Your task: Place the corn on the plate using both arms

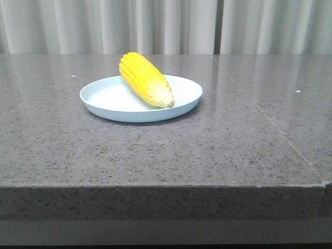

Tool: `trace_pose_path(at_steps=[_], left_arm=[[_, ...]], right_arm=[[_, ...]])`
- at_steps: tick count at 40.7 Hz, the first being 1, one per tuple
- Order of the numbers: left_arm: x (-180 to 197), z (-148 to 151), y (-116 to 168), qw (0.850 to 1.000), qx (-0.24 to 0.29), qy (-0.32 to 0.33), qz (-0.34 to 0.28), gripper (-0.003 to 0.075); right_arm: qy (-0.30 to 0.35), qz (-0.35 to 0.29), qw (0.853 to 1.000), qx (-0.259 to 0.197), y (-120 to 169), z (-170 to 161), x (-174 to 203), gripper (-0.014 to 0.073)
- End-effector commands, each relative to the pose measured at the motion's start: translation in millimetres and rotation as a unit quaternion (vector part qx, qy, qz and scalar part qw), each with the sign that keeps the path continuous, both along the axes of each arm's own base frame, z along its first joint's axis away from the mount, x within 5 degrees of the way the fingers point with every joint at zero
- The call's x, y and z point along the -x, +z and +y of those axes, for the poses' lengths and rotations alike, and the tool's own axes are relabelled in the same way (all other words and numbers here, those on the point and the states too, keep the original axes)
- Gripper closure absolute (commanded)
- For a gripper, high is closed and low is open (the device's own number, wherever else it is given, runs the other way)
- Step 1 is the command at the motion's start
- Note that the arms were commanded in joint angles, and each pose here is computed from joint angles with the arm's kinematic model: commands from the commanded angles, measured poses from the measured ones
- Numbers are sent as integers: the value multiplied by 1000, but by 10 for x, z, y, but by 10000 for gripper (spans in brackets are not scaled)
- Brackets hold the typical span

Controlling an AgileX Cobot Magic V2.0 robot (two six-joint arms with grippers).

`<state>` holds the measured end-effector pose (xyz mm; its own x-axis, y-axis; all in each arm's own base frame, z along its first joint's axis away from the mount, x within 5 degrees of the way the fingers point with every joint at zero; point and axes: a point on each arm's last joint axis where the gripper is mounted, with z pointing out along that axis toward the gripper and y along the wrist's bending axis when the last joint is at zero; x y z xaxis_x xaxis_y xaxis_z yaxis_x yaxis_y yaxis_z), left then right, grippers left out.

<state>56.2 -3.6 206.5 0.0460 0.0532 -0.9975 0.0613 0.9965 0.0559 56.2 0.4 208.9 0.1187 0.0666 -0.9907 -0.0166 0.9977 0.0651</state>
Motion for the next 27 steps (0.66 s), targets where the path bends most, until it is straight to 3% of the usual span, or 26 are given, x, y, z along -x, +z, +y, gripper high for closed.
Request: trace_pose_path(at_steps=[1, 27], left_arm=[[10, 2, 13, 999, 8, 1, -39, 741], [9, 21, 13, 999, 7, 18, -40, 741]], right_arm=[[-6, -58, 998, 5, 155, -8, 43, 662], [-6, -58, 998, 5, 155, -8, 43, 662]])
